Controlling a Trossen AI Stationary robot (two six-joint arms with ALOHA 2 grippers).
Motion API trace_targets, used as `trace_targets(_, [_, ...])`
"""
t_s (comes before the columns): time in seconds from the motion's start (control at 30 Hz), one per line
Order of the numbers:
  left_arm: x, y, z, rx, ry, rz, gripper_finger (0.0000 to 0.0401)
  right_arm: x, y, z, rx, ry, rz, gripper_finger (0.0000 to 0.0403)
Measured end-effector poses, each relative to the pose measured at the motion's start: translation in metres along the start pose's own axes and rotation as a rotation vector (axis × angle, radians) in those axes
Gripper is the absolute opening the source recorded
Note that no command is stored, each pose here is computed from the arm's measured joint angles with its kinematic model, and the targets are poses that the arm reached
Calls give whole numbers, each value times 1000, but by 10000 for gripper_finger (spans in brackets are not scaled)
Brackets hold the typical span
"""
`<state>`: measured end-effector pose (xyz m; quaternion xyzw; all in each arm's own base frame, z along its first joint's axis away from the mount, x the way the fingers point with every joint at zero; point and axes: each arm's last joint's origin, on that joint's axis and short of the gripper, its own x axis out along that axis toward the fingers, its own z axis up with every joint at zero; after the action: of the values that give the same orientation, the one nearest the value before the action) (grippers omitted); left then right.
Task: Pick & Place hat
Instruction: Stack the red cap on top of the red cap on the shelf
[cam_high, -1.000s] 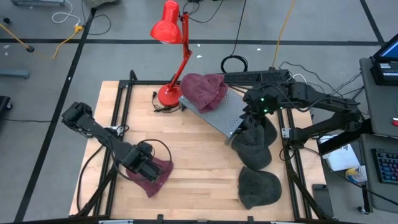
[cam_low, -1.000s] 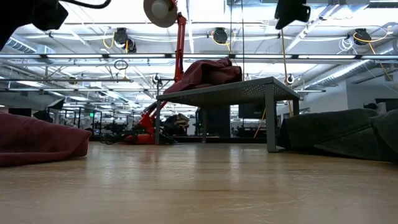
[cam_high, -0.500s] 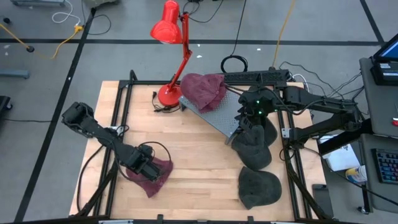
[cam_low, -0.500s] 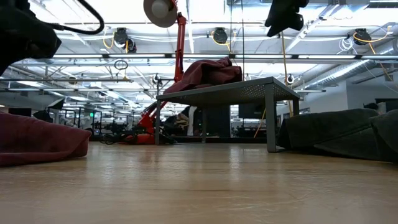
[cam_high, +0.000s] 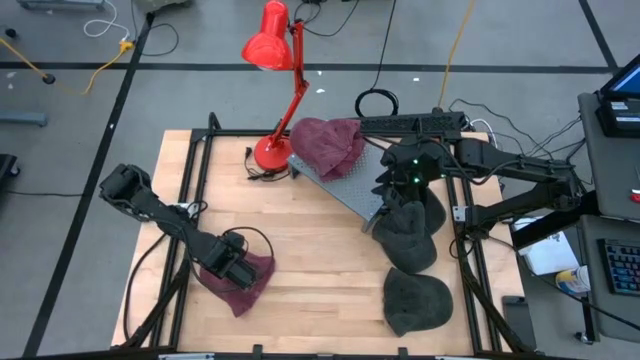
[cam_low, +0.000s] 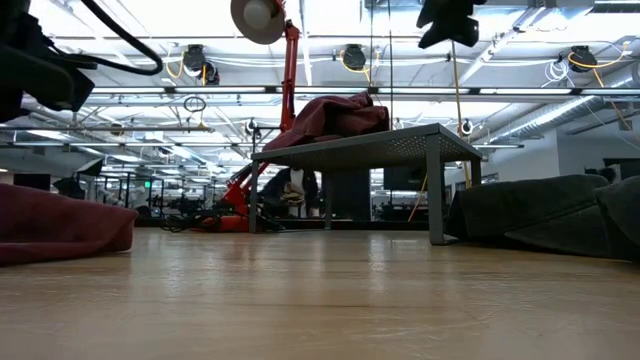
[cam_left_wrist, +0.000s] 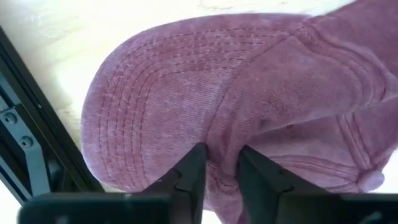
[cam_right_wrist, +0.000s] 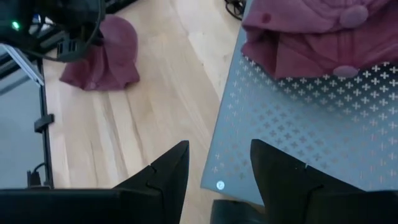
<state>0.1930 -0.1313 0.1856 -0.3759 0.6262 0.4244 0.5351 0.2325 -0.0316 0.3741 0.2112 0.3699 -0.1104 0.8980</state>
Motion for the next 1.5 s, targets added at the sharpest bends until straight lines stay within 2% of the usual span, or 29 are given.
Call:
trace_targets(0.23, [0,0,0,52,-13,-3,8,0,1,3,0,-27,12,164])
trace_targets(0.4, [0,0,0,79,-13,-3,18,0,1,3,0,-31,13,166])
trace_targets(0.83, [-3,1,5,130,1,-16,4,-1,4,9,-9,-89,36,167])
trace_targets(1.03, [-17,7,13,168,10,-86,3,-1,5,9,-18,-82,75,167])
trace_targets(1.23, [-35,20,17,225,12,-180,2,-2,10,12,-39,-84,195,163])
trace_targets(1.5, [-60,42,19,281,30,-321,1,-2,11,15,17,-106,215,160])
